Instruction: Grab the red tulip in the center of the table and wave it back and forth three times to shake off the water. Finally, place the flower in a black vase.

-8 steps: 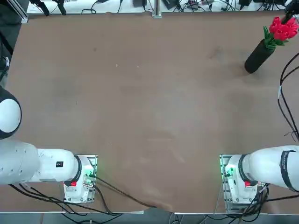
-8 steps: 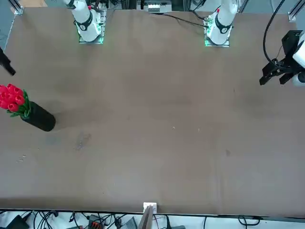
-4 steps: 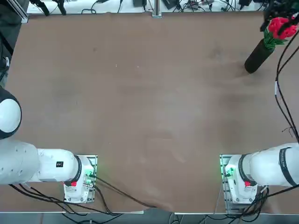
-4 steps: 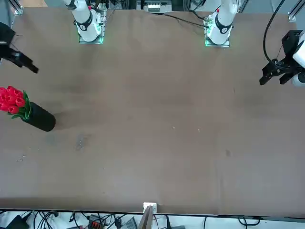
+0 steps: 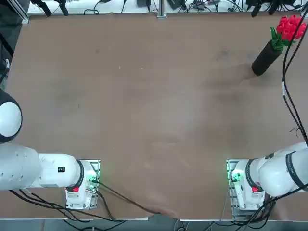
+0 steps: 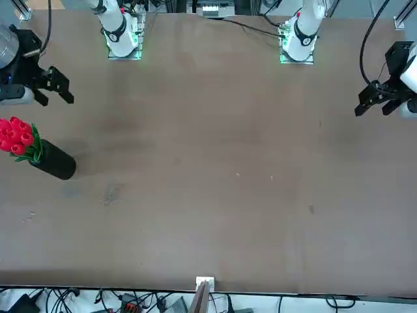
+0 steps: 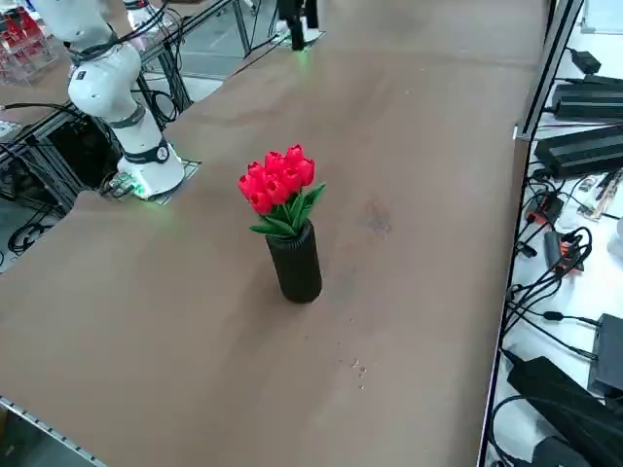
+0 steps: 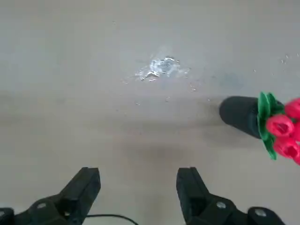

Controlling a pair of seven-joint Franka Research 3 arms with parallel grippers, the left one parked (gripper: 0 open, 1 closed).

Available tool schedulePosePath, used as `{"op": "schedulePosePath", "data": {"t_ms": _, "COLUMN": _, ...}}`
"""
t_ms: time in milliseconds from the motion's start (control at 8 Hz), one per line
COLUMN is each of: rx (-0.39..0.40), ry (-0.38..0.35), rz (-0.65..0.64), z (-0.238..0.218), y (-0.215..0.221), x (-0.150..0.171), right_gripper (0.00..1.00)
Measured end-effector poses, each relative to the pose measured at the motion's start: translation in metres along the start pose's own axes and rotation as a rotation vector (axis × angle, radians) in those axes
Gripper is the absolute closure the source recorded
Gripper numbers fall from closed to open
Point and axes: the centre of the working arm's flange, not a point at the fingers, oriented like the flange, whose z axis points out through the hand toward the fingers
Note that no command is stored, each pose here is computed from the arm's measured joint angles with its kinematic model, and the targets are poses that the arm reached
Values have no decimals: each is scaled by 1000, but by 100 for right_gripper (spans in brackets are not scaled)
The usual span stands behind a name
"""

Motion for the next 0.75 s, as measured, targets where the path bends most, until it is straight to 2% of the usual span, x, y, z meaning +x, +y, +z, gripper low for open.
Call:
{"op": "schedulePosePath", "data": {"t_ms": 375, "rx": -26, "ry": -30, "rz": -31, "z": 14, "y": -20, "x": 23, "right_gripper": 0}}
{"op": "schedulePosePath", "data": {"t_ms": 750, "rx": -20, "ry": -56, "rz": -7, "z": 13, "y": 9, "x": 21, "right_gripper": 0}}
